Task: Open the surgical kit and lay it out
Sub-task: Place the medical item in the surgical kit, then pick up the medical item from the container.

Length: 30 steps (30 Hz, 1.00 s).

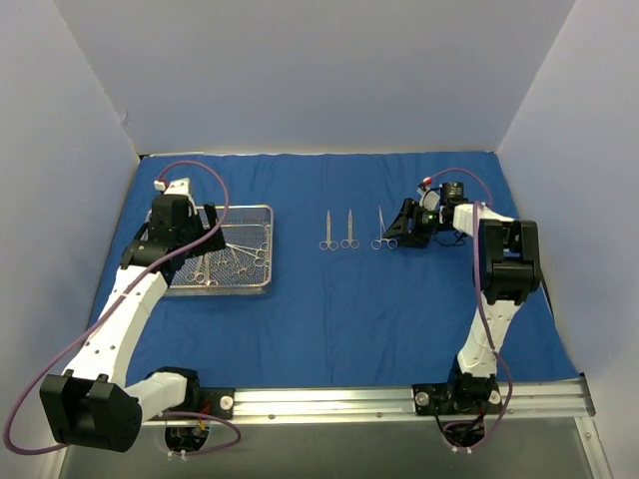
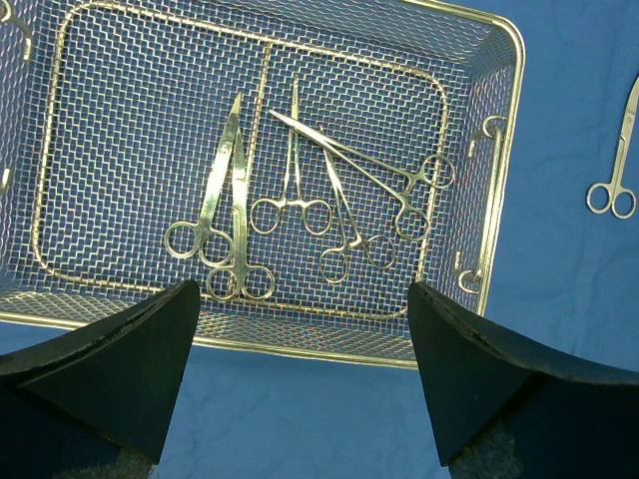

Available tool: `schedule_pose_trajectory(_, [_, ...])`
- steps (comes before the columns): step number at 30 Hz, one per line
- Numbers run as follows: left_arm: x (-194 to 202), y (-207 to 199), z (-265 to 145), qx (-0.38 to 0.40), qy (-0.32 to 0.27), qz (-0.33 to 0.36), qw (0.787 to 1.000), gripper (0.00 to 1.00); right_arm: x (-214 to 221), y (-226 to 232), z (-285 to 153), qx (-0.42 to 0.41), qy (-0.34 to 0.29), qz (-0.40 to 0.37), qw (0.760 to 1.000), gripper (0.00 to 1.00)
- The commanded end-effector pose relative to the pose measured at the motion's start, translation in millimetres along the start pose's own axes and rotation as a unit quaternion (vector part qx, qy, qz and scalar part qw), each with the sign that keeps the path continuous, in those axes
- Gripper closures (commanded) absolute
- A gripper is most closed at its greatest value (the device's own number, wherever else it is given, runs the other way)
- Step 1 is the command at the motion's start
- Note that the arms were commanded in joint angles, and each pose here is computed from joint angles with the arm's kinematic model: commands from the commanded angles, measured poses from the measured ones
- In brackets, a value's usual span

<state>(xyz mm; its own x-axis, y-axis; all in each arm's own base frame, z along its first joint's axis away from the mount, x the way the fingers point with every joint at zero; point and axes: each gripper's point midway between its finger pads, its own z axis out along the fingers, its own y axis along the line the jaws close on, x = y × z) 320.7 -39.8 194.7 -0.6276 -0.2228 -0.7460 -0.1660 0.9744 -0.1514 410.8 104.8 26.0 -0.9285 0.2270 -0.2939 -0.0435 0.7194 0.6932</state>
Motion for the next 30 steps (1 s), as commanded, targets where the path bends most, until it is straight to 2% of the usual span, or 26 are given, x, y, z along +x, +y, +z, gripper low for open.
schedule_pose_trajectory(1, [-15, -5, 1, 0.012, -0.025, -0.01, 1.0, 0.06, 11, -45, -15, 0.139, 0.007, 0.001, 0.99, 0.41])
schedule_pose_trajectory(5, [-15, -2, 2, 0.01, -0.024, -0.014, 1.0, 0.06, 11, -42, -25, 0.173, 0.002, -0.009, 0.985, 0.38])
schedule_pose_trajectory(11, [-11, -1, 6, 0.009, -0.017, -0.021, 1.0, 0.06, -3, -29, -54, 0.236, -0.045, -0.025, 0.97, 0.35])
schedule_pose_trajectory(17, [-4, 0, 17, -0.003, 0.003, -0.029, 1.0, 0.06, -15, 25, -81, 0.283, -0.111, -0.095, 0.948, 0.34])
schedule_pose_trajectory(20, [3, 2, 26, -0.017, 0.023, -0.038, 0.999, 0.06, -18, 57, -99, 0.287, -0.163, -0.131, 0.935, 0.34])
schedule_pose_trajectory(27, [10, 5, 50, -0.063, 0.073, -0.079, 0.992, 0.03, -13, 137, -164, 0.211, -0.329, -0.199, 0.899, 0.34])
schedule_pose_trajectory(30, [7, -4, 62, -0.063, 0.083, -0.111, 0.988, 0.0, -7, 150, -187, 0.18, -0.385, -0.218, 0.879, 0.31])
